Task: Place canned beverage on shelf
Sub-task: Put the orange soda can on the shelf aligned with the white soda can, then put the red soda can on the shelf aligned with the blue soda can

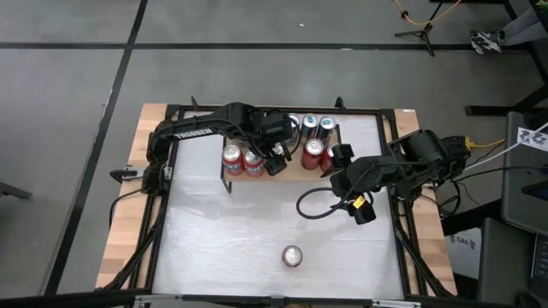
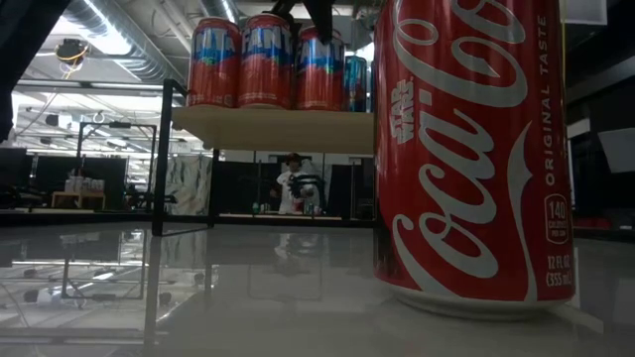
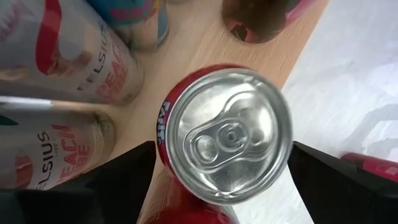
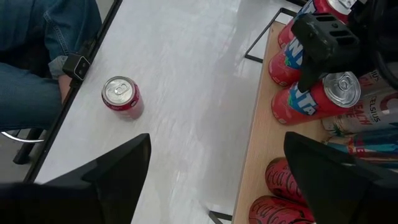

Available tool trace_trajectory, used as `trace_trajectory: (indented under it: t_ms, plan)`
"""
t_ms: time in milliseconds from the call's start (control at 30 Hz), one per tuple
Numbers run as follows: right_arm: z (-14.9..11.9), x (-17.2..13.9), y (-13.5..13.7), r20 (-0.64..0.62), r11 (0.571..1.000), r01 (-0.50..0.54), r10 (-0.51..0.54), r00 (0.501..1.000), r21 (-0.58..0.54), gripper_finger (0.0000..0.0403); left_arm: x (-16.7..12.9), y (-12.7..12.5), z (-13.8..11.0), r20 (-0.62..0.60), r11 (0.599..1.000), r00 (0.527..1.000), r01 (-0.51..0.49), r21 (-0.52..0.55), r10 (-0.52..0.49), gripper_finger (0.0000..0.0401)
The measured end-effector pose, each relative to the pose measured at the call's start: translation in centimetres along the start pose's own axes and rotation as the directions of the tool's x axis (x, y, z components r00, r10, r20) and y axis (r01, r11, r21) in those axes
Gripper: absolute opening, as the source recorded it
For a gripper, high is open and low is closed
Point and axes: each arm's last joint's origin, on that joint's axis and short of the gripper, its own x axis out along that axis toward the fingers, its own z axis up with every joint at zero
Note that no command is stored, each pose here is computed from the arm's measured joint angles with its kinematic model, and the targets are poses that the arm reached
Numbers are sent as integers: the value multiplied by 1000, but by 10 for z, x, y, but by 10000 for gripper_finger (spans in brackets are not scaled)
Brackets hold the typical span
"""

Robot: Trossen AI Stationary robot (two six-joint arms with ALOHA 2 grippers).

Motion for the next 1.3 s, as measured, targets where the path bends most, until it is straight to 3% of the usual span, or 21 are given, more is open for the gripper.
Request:
trace_trajectory:
  t_ms: [300, 567, 967, 1133, 1300]
  plan:
    - [0, 0, 0, 0, 1000, 0, 0, 1000, 0, 358, -32, -4, 6, 121, 998, 991, 64, 4, -64, 352]
    - [0, 0, 0, 0, 1000, -4, 4, 1000, 0, 358, -73, -13, -18, 184, 989, 976, 99, 112, -118, 352]
    - [0, 0, 0, 0, 1000, -5, 5, 1000, 6, 358, -137, -34, -95, 337, 949, 942, -119, 292, 14, 352]
    - [-1, 5, 1, -19, 999, -6, 7, 1000, 39, 358, -137, -43, -134, 355, 931, 934, -173, 322, 50, 352]
    - [-1, 25, 4, -59, 993, -2, 9, 998, 117, 358, -120, -41, -175, 383, 934, 915, -243, 263, 130, 352]
